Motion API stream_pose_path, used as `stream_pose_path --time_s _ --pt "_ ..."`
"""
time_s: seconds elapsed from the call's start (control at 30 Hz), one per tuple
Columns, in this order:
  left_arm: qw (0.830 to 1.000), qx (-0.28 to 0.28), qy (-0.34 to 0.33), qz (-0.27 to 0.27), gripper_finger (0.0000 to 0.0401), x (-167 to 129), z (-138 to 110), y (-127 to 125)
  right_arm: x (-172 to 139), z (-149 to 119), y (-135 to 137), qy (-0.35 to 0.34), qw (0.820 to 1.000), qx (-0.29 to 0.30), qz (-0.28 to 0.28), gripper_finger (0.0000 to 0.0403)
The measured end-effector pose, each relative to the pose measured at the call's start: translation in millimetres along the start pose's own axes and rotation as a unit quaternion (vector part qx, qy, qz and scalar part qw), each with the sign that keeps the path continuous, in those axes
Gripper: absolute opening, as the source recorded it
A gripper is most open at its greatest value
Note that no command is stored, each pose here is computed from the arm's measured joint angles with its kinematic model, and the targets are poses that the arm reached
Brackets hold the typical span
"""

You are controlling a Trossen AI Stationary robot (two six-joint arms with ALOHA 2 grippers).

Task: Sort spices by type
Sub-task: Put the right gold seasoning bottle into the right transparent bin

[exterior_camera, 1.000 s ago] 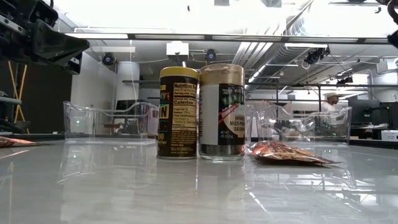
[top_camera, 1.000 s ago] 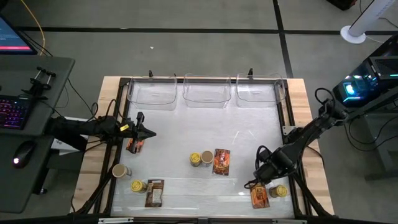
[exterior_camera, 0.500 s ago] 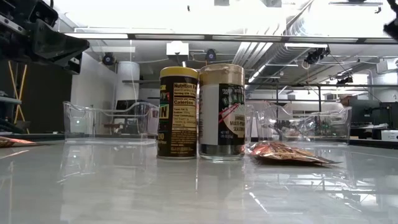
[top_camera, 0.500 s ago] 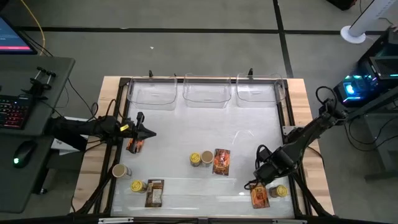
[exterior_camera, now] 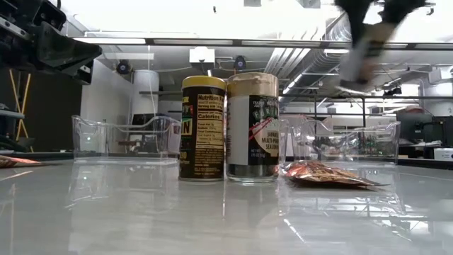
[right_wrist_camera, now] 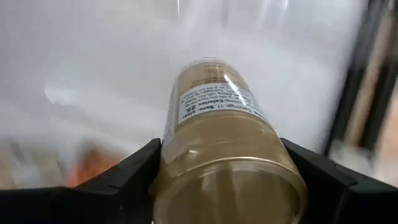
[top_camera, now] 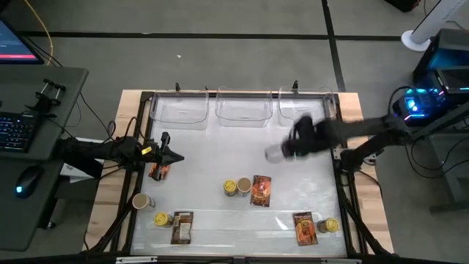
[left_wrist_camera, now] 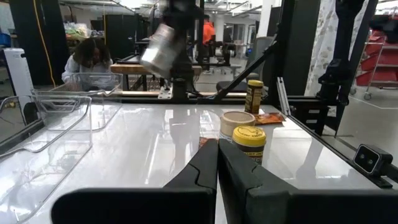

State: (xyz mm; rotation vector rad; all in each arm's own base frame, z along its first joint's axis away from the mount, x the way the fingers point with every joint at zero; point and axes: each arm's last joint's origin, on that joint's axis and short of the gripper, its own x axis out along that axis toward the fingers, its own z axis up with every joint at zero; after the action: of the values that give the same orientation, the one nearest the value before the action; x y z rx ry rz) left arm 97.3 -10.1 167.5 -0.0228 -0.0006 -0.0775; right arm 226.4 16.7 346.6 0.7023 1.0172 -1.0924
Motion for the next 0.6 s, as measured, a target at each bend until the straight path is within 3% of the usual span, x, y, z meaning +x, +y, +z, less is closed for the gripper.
stream_pose_path --time_s 0.07,0.27,0.4,0.6 --pt "1.0 0.0 0.0 0.0 0.0001 0 0 0 6 33 -11 -0.021 0.999 0.038 0.0 0.0272" --pt "1.0 0.0 0.0 0.0 0.0001 0 0 0 39 107 -63 -0.026 0.992 0.099 -0.068 0.0272" --pt "1.0 0.0 0.0 0.0 0.0001 0 0 0 60 140 -101 -0.003 0.982 0.153 -0.111 0.0272" --pt "1.0 0.0 0.0 0.0 0.0001 0 0 0 107 178 -148 0.065 0.978 0.158 -0.119 0.0272"
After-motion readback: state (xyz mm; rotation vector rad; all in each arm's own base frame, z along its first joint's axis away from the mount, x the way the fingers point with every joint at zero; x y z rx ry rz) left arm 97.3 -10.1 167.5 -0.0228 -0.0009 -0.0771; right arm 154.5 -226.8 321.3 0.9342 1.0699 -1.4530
